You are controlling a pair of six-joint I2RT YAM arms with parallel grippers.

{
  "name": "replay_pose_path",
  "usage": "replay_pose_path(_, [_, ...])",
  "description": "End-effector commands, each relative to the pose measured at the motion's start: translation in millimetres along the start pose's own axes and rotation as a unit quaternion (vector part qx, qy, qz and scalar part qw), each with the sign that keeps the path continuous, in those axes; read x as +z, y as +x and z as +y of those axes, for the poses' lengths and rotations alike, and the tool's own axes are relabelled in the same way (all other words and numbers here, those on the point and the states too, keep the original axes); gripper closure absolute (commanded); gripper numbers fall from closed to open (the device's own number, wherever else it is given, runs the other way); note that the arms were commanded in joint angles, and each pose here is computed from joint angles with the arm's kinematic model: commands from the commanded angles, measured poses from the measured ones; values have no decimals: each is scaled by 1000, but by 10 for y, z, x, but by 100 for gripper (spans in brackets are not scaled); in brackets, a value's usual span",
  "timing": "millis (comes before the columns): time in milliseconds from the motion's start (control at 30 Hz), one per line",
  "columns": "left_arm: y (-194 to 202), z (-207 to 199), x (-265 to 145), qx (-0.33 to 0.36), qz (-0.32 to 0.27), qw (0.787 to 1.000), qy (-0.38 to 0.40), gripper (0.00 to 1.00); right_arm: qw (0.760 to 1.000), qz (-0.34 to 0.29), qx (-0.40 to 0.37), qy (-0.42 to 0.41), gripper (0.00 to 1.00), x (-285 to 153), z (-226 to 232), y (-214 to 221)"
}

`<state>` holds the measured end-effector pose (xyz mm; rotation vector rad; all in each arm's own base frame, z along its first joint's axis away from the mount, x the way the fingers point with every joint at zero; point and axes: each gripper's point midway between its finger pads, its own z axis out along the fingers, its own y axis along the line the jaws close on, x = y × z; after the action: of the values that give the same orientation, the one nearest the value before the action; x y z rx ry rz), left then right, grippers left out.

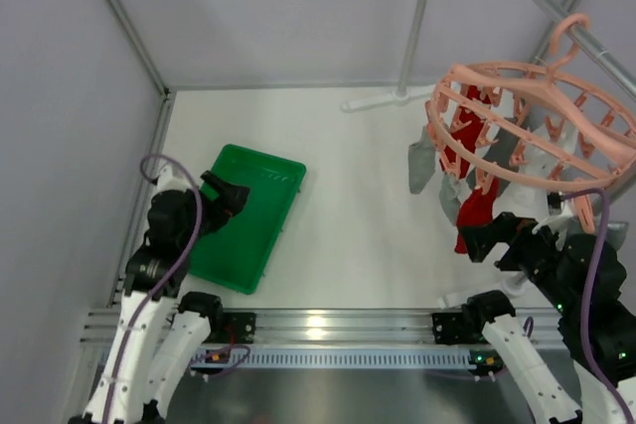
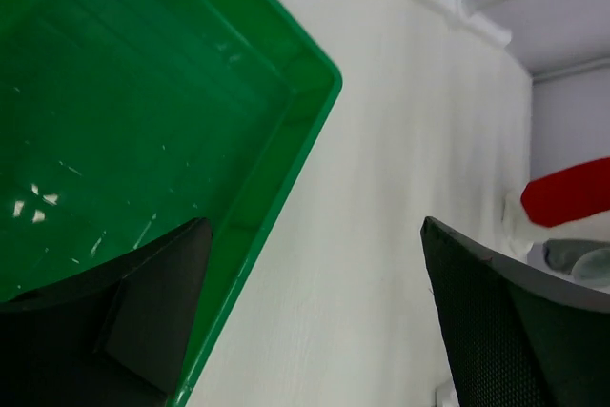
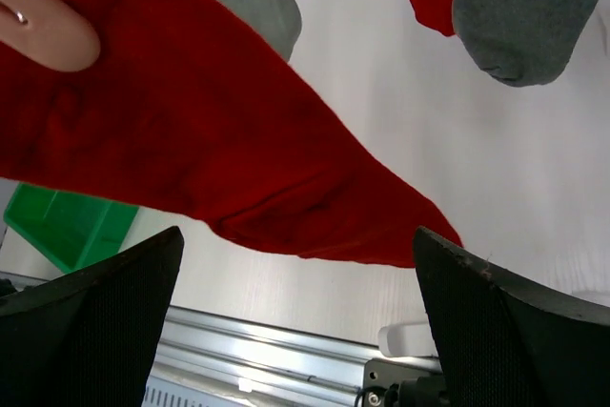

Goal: Remove the socks clipped to the hanger

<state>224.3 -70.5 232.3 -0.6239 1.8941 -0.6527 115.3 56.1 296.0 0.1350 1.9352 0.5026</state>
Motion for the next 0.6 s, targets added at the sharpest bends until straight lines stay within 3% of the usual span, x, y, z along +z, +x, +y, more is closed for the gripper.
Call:
replay_pose_path(0, [248, -166, 122, 27, 105, 994, 24, 7, 1000, 13, -13, 19, 0, -38, -96, 75])
replay_pose_path(200, [220, -202, 135, 34, 100, 994, 33, 4, 995, 91, 1, 32, 1, 186, -142, 355])
replay_pose_path(400, [282, -238, 142, 43, 120, 991, 46, 3, 973, 221, 44, -38, 1, 488, 74, 901])
replay_pose_path(567, [360, -530, 147, 54, 163, 978, 121, 5, 973, 220, 51, -35, 1, 547, 50, 945])
